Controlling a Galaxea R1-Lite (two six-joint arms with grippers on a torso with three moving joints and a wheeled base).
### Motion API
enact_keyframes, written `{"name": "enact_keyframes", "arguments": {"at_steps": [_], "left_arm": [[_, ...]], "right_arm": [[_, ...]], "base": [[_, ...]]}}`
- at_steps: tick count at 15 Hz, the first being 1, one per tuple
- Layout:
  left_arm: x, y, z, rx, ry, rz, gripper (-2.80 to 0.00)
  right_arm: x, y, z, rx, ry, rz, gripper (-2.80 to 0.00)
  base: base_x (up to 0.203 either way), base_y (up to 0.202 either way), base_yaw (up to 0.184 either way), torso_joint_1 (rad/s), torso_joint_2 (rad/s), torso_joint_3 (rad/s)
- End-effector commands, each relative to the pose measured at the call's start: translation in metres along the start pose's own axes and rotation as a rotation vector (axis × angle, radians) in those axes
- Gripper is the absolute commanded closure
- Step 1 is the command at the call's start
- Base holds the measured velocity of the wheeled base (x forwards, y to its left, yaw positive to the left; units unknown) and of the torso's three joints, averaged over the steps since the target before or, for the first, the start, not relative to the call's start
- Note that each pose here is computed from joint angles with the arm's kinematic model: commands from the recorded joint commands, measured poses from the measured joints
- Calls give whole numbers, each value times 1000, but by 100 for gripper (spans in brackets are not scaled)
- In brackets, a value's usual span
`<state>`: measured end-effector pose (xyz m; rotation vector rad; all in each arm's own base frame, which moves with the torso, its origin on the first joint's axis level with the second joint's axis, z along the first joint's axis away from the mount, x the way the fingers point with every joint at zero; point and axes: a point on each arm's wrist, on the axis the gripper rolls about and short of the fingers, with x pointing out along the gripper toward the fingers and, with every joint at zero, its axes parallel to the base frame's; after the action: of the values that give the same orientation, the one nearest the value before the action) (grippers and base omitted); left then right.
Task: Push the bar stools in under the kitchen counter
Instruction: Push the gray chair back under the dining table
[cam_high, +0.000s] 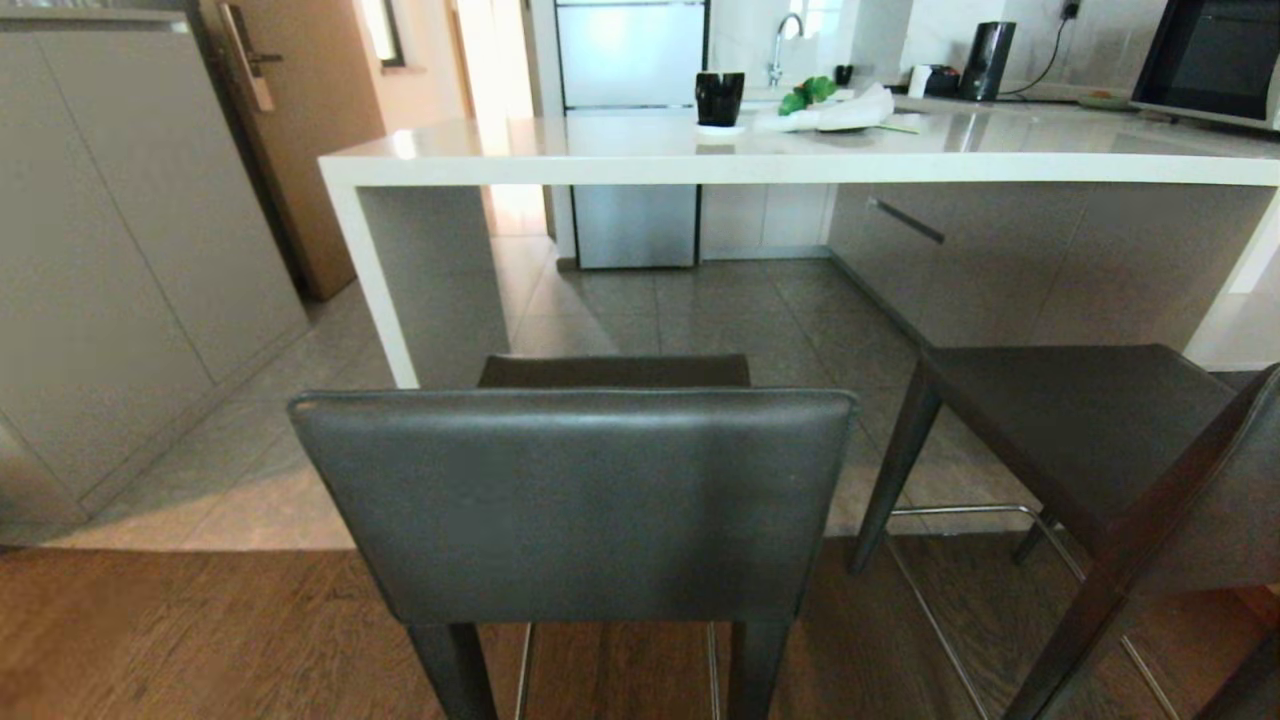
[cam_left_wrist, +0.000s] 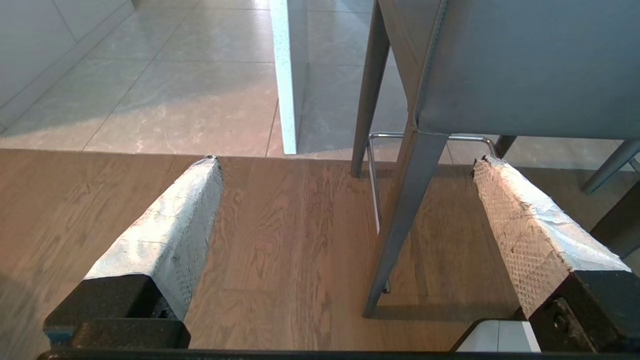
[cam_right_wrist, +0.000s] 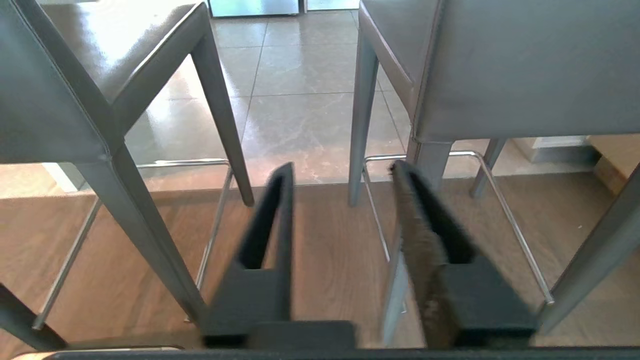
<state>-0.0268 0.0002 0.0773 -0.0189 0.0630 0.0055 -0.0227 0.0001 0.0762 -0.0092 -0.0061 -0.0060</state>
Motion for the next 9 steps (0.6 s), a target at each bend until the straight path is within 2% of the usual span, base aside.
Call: {"name": "enact_keyframes", "arguments": {"at_steps": [1, 9], "left_arm": [[0, 0, 0, -4, 3, 0, 0], [0, 0, 0, -13, 1, 3, 0]], "right_arm": [[0, 0, 0, 0, 0, 0, 0], [0, 0, 0, 5, 0, 0, 0]], "base": [[0, 0, 0, 0, 0, 0], [0, 0, 0, 0, 0, 0]]}}
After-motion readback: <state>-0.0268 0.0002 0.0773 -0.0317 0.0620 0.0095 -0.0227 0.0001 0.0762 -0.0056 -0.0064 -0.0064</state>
